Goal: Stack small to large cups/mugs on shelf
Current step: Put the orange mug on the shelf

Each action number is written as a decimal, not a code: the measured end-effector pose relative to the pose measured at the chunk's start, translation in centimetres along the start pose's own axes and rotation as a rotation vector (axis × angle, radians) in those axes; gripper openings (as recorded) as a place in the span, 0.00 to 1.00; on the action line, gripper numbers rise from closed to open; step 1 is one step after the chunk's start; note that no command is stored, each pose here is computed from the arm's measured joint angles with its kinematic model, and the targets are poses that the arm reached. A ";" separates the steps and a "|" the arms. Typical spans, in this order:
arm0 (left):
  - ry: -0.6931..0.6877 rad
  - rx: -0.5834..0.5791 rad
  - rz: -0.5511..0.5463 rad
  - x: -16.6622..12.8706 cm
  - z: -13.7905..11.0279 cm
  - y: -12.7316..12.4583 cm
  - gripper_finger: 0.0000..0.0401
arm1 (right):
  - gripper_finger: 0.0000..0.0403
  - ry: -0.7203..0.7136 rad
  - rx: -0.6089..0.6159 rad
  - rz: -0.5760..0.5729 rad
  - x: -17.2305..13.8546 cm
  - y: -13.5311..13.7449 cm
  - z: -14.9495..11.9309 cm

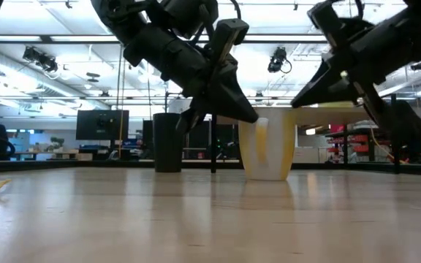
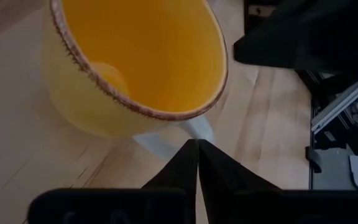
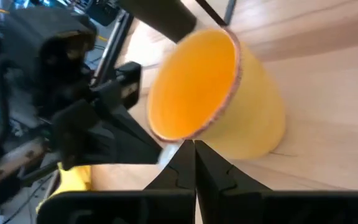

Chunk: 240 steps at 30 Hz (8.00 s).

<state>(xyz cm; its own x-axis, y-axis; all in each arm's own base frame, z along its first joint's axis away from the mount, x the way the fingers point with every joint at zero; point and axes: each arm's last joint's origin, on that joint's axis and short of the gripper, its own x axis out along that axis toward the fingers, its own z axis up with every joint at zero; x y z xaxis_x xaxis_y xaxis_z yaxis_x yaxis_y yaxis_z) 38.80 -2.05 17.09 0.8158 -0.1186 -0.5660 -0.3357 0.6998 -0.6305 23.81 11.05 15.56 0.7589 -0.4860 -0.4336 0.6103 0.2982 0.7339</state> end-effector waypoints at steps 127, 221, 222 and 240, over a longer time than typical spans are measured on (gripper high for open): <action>0.176 0.023 0.030 2.7 -0.7 0.6 0.02 | 0.13 -0.112 -0.497 -0.143 3.6 0.4 -5.5; 0.157 0.001 -0.005 2.0 1.8 2.1 0.05 | 0.07 0.068 -0.905 0.068 0.6 2.0 22.3; 0.156 0.001 -0.005 2.0 1.8 2.1 0.06 | 0.07 0.055 -0.900 0.075 0.6 1.9 22.4; 0.150 0.003 -0.001 2.0 1.8 2.2 0.06 | 0.07 0.020 -0.864 0.073 1.5 0.4 21.7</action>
<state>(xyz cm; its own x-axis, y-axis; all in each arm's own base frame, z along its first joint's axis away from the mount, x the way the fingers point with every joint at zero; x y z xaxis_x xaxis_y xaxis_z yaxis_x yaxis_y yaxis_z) 40.58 0.51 15.57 0.7363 -0.2233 -0.6387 -0.3333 0.7018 -0.6296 20.25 -7.39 26.55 0.8020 -0.4292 -0.4155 0.5126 0.8516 0.1097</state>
